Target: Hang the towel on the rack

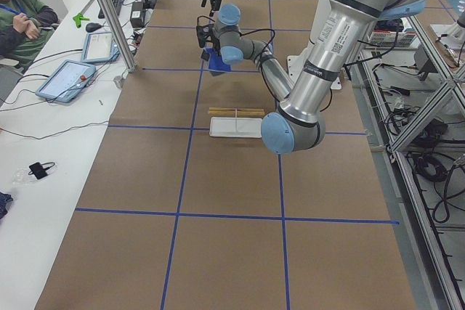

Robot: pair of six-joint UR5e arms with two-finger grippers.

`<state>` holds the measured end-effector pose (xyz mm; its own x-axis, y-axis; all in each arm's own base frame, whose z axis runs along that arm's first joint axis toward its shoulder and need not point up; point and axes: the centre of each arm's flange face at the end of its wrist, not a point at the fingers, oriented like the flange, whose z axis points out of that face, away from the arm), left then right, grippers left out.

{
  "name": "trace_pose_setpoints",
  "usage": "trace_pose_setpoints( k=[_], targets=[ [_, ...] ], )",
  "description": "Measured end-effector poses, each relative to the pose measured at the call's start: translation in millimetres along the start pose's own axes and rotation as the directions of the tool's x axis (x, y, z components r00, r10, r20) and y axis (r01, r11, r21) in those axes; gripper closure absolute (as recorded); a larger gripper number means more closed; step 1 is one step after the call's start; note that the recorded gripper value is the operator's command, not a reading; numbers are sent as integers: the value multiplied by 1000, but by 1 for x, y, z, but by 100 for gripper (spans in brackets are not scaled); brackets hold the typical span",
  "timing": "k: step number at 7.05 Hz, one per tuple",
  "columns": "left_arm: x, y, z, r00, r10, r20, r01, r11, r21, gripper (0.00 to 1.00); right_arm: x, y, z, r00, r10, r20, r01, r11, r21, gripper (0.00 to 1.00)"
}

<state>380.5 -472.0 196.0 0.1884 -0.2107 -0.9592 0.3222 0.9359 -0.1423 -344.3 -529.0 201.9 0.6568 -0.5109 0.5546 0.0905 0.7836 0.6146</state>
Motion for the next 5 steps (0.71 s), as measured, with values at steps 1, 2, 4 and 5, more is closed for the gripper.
trace_pose_setpoints(
  k=[1, 2, 4, 5],
  targets=[
    [-21, -13, -12, 999, 26, 21, -26, 1000, 3, 100, 42, -8, 8, 999, 40, 11, -40, 998, -55, 0],
    [-43, -28, -26, 998, 54, 45, -55, 998, 7, 100, 85, -13, 14, 996, 88, 13, -86, 991, -101, 0],
    [-88, -46, -49, 987, 132, 91, -133, 991, 5, 100, 182, -2, 17, 984, 180, 8, -176, 969, -174, 0],
    [-108, -51, -56, 978, 170, 117, -172, 985, 3, 100, 227, 18, 15, 987, 162, -3, -159, 967, -197, 0]
  ],
)
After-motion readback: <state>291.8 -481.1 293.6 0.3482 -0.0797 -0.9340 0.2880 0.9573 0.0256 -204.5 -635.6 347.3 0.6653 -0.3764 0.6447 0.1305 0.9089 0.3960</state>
